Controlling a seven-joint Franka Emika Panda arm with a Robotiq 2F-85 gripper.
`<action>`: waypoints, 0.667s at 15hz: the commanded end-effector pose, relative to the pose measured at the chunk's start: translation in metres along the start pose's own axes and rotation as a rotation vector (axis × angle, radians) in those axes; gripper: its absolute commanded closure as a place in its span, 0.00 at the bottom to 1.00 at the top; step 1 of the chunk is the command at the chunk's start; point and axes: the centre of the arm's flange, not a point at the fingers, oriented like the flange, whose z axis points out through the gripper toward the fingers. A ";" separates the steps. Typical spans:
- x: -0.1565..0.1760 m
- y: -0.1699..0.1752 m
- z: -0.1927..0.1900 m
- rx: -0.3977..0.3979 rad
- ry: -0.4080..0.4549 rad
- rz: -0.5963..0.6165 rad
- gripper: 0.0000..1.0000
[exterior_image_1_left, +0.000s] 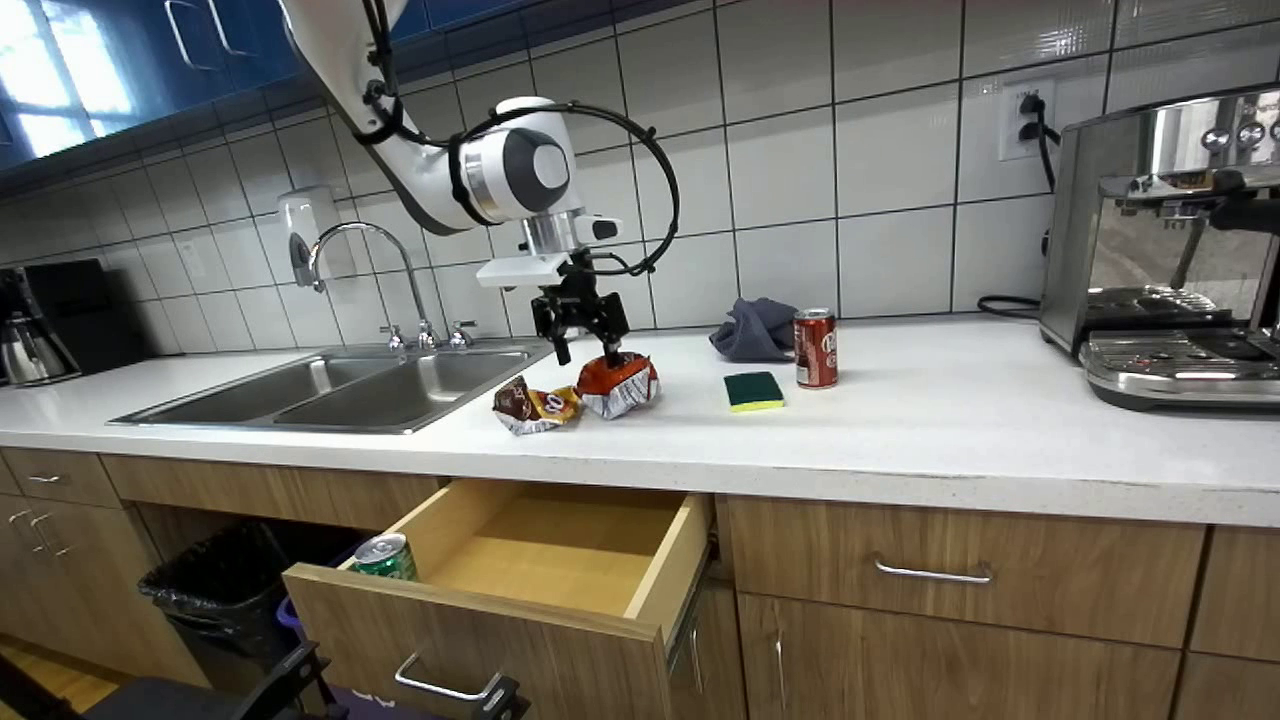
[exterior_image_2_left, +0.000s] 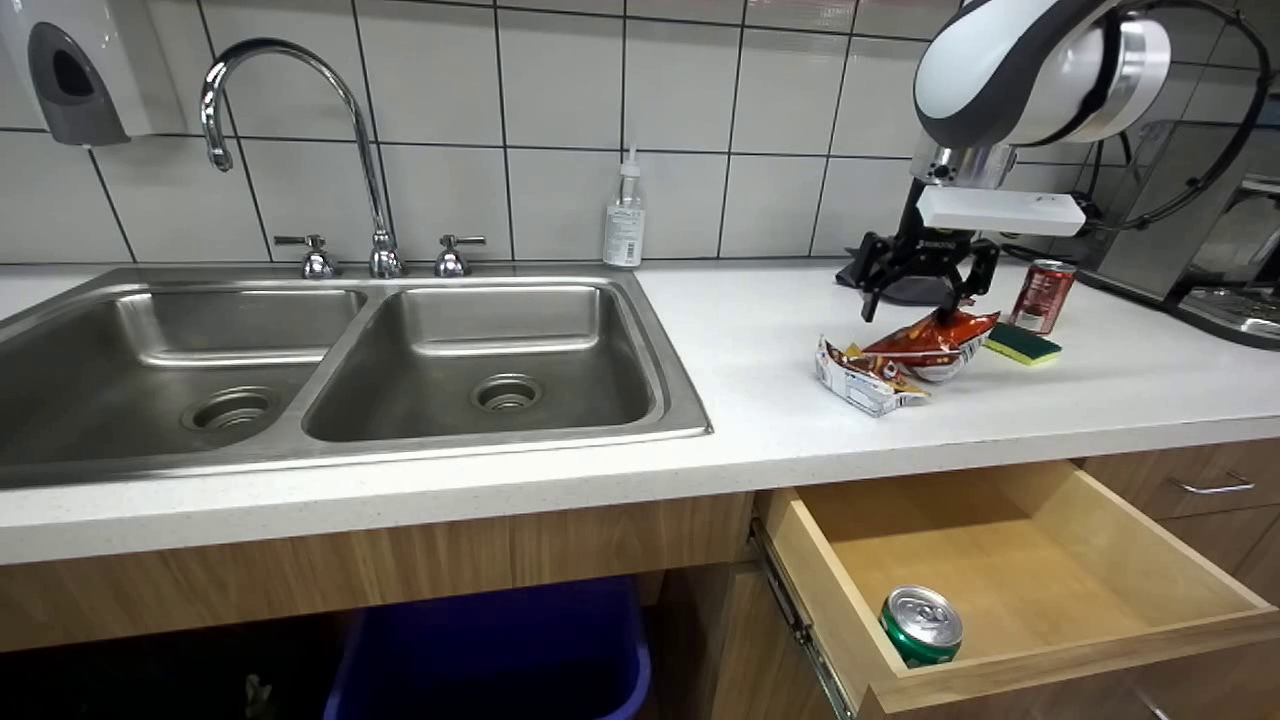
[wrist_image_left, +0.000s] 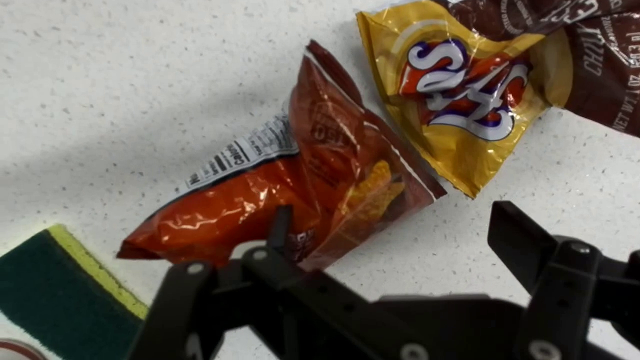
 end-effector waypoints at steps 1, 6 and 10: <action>0.011 -0.001 -0.002 0.008 0.000 0.046 0.00; 0.013 0.002 -0.002 0.010 0.003 0.066 0.00; 0.014 0.003 -0.003 0.016 0.006 0.076 0.00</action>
